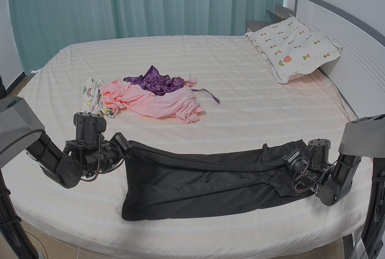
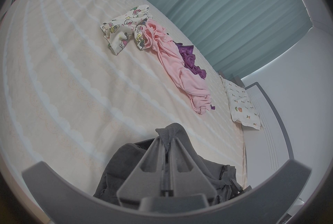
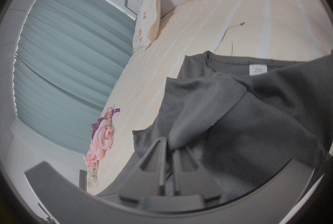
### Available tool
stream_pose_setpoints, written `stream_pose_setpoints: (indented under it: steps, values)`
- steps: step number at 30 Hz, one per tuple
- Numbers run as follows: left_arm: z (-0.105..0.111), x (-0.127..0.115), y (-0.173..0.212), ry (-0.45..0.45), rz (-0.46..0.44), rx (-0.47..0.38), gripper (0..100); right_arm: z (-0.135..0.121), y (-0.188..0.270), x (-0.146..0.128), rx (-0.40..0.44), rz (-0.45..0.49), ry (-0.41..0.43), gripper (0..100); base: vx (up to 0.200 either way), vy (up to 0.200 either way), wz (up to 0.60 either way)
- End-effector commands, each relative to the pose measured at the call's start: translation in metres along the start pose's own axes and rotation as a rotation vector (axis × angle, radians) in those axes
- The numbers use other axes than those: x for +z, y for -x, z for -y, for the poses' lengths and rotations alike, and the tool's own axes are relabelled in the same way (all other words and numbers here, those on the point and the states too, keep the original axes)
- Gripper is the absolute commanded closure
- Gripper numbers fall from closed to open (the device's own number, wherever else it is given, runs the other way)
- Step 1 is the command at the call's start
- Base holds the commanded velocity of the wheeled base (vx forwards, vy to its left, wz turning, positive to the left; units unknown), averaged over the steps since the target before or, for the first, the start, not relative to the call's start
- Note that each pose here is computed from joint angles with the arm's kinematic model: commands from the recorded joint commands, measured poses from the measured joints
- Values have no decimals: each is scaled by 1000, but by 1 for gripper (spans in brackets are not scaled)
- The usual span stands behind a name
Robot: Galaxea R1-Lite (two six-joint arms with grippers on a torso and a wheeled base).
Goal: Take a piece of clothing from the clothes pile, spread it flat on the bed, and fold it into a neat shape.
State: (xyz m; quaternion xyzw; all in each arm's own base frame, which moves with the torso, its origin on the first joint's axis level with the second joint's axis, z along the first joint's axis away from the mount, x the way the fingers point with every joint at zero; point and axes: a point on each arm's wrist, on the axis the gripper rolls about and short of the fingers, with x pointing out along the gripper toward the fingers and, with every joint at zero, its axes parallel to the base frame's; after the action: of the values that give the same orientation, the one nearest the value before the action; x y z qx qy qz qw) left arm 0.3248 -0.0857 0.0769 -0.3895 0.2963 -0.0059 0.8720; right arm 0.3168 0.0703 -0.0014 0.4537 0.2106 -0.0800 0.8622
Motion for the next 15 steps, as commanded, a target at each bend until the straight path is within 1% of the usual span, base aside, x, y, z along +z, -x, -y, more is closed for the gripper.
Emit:
stream_pose_setpoints:
  steps: [1,6,8,12,14,15]
  values:
    - [0,0,-1,0,0,0,100,-7,7,7,26,17,-5,100,0,0,0]
    - [-2,1,-2,4,2,6,100,-11,6,10,42,29,-4,100,0,0,0]
    - [-2,2,-3,5,8,3,100,-17,6,16,63,48,-9,100,0,0,0]
    - [2,12,-5,12,47,-25,100,-32,-1,34,88,79,-14,100,0,0,0]
    - [3,14,-5,15,56,-30,100,-35,-3,35,93,82,-15,100,0,0,0]
    - [6,20,-3,48,106,-50,100,-45,-6,41,121,101,-20,100,0,0,0]
